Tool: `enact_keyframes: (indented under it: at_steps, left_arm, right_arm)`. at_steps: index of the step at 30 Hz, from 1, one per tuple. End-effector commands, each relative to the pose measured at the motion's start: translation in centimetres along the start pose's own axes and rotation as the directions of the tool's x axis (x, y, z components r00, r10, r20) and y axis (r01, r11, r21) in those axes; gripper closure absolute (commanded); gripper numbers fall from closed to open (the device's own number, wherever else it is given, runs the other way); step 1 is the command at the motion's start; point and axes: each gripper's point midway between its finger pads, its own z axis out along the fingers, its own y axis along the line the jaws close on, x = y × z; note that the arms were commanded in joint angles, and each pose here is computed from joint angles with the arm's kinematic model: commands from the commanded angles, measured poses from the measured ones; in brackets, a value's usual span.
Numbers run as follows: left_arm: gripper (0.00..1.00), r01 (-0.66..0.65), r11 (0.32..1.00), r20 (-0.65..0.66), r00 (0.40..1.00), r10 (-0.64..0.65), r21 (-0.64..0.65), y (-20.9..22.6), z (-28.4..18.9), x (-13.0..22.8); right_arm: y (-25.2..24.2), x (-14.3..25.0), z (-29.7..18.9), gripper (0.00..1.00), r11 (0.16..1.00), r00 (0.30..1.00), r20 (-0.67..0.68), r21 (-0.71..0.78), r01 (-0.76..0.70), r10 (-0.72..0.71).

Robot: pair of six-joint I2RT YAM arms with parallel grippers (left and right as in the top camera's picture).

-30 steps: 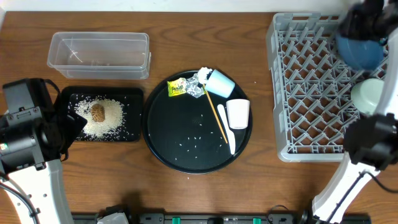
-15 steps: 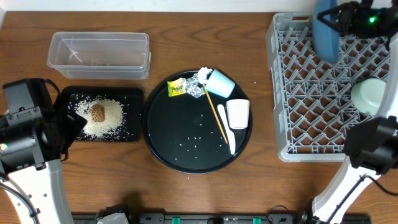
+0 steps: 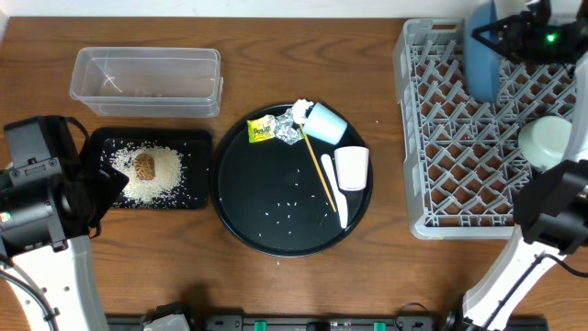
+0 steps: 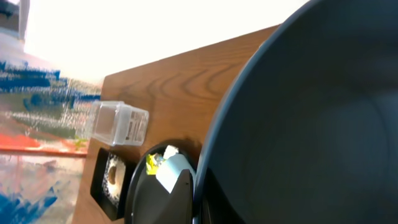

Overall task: Sort waste into correct bins and load items into the dishwasher rack
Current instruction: 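Tilt the blue bowl upright in the rack and open the right gripper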

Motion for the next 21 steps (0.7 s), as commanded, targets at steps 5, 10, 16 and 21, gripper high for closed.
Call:
enact_keyframes:
  at_steps: [5, 10, 16, 21]
  left_arm:
    - [0.02, 0.010, 1.000, 0.014, 1.000, -0.010, -0.017, 0.4, -0.1, -0.3]
    - [0.02, 0.010, 1.000, 0.014, 1.000, -0.009, -0.017, 0.4, -0.1, -0.3]
    - [0.02, 0.009, 1.000, 0.014, 1.000, -0.009, -0.017, 0.4, -0.1, -0.3]
    - [0.02, 0.010, 1.000, 0.014, 1.000, -0.009, -0.017, 0.4, -0.1, -0.3]
  right_arm:
    - [-0.7, -0.5, -2.0, 0.99, 1.000, 0.999, 0.032, 0.008, -0.028, 0.028]
    - [-0.6, -0.5, -1.9, 0.99, 1.000, 0.999, 0.029, 0.005, -0.027, 0.026]
    - [2.2, -0.8, -2.2, 0.99, 0.988, 0.999, 0.038, -0.156, 0.012, -0.006]
    - [1.4, -0.9, -2.4, 0.99, 0.992, 0.999, 0.044, -0.126, 0.005, 0.000]
